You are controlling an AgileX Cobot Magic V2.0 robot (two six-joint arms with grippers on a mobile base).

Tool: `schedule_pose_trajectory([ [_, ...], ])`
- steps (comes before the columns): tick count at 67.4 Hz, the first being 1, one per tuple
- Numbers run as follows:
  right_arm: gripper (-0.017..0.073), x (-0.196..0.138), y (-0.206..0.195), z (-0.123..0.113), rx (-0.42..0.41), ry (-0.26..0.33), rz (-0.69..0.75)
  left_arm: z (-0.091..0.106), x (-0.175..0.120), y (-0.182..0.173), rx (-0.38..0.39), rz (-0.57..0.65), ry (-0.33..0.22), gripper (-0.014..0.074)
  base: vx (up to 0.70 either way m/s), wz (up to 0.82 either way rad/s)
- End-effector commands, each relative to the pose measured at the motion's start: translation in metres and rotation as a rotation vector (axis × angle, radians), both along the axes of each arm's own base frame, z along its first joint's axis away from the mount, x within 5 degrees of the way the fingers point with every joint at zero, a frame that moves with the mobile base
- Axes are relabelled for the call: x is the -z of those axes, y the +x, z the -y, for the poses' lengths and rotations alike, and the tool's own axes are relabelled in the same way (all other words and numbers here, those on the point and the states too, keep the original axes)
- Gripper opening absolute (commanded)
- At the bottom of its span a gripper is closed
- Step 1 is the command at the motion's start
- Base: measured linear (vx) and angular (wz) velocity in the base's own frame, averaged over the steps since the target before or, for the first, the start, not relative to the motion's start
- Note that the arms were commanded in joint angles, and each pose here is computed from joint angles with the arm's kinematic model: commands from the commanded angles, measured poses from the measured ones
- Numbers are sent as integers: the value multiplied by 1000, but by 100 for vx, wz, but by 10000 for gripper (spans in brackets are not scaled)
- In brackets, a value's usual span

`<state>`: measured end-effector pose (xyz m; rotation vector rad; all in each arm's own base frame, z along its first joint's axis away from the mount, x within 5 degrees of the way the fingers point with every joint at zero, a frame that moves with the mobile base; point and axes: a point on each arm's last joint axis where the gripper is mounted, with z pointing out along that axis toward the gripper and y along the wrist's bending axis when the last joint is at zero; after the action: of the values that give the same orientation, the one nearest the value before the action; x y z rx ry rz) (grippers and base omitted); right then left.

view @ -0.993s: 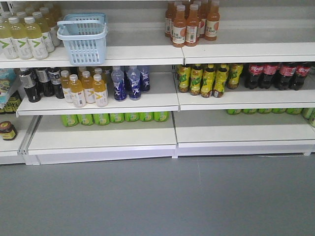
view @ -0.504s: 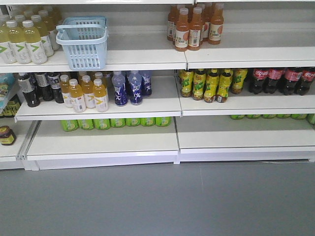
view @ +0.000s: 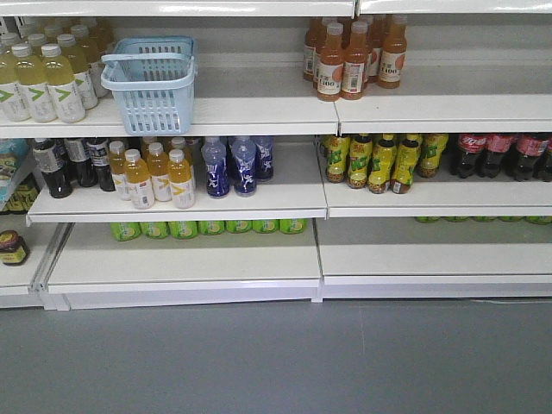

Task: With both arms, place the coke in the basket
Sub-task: 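Drive the base toward the shelf holding the light-blue basket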

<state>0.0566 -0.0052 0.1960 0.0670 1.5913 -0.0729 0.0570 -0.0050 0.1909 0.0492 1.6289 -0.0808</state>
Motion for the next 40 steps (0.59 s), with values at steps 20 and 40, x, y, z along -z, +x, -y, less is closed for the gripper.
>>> schedule_pose_trajectory([
  [20, -10, -5, -1, 0, 0, -19, 74, -1, -19, -3, -2, 130, -18, -6, 12, -1],
  [40, -10, -5, -1, 0, 0, -19, 74, -1, -19, -3, -2, 130, -18, -6, 12, 2],
])
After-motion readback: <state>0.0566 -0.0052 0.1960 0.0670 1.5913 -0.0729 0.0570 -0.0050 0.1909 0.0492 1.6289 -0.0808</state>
